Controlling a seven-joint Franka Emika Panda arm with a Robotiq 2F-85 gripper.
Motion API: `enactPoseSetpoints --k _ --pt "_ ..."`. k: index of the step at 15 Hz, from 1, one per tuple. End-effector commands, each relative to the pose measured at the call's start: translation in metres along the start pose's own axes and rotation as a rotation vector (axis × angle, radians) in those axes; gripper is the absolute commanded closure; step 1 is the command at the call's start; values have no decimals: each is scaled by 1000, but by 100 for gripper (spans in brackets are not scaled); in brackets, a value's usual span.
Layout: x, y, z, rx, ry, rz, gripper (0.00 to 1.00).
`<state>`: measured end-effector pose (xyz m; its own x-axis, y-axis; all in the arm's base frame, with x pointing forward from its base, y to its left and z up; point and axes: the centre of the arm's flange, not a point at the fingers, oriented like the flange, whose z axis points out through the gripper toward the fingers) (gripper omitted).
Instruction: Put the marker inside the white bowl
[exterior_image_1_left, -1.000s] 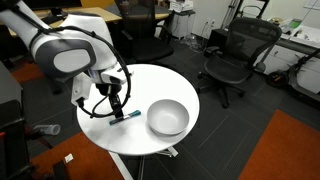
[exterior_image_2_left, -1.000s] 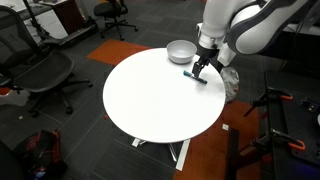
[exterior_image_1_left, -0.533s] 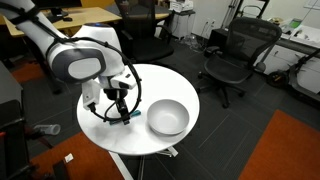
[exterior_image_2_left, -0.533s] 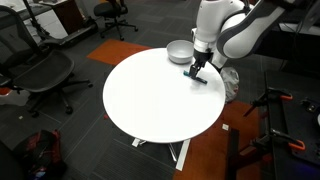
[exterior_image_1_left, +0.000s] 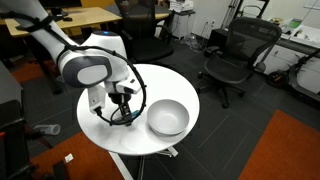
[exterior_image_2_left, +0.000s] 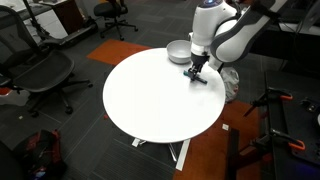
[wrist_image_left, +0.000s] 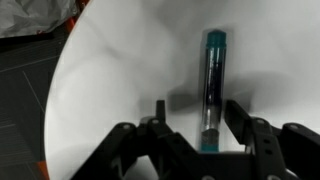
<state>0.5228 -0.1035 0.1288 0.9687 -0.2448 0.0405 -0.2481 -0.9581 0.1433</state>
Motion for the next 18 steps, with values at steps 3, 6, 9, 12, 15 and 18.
enactPoseSetpoints --k 3,6,9,12,15,18 --pt "11 3 2 8 1 -10 79" --pt "11 1 -1 6 -1 -9 100" --pt "7 -4 -14 1 -10 -1 95" --pt "2 -10 -35 -3 -20 -18 95" --pt "5 -10 -64 -12 -9 -27 95" --pt "14 -1 -95 -19 29 -5 95"
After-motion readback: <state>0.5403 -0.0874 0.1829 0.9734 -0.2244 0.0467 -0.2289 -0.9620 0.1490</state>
